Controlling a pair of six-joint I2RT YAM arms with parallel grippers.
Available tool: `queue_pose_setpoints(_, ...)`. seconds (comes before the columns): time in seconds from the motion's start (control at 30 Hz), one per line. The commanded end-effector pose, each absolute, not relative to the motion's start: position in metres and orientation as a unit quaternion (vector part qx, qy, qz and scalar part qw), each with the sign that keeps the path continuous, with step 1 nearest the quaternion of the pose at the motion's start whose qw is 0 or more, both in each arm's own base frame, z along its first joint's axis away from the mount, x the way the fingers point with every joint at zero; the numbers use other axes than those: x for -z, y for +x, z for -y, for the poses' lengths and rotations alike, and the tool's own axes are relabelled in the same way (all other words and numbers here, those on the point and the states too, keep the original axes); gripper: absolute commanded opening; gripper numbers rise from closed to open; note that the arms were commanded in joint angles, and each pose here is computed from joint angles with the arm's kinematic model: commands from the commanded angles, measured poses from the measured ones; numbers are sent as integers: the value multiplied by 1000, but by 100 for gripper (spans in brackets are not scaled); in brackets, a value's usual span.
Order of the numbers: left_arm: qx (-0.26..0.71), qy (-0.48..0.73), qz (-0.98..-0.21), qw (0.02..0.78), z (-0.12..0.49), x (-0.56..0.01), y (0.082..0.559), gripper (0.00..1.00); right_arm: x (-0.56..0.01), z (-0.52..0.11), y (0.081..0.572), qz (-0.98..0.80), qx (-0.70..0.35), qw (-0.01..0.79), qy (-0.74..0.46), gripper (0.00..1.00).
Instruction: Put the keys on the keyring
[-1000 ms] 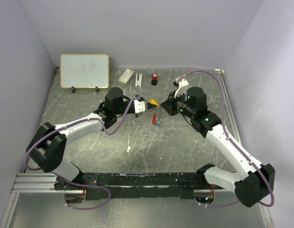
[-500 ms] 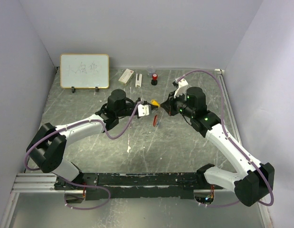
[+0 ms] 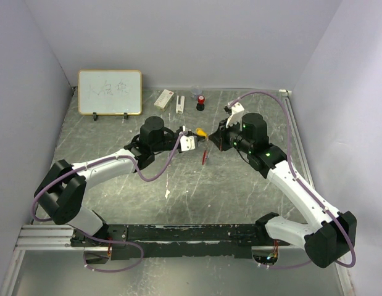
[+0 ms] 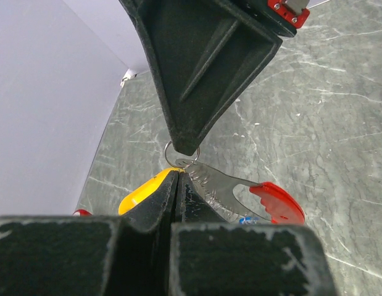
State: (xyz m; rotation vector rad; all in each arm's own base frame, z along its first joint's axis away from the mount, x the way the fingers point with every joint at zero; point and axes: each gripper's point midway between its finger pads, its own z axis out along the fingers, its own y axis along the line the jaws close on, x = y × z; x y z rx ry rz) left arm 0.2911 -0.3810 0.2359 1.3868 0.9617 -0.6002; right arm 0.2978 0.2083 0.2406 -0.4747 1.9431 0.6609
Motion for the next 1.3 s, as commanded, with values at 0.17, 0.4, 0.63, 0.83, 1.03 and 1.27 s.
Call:
queue_pose_setpoints(0.17,250,601,-391,651,385,-259,289,7,-259,-209,299,-788,-280,513,-194,0)
queue_pose_setpoints(0.4,251,602,-390,650,387,-258,289,7,-260,-209,300,-788,-279,514,-195,0)
queue_pose_setpoints(0.63,252,603,-387,650,389,-258,288,7,-259,-209,300,-788,-278,513,-194,0)
queue_pose_setpoints(0.83,251,603,-387,651,390,-258,287,7,-259,-210,300,-787,-280,513,-196,0)
queue_pose_setpoints(1.03,247,600,-387,655,390,-260,289,7,-260,-210,298,-787,-282,512,-198,0)
queue_pose_setpoints(1.27,244,598,-388,658,390,-261,289,7,-258,-210,297,-787,-282,510,-200,0)
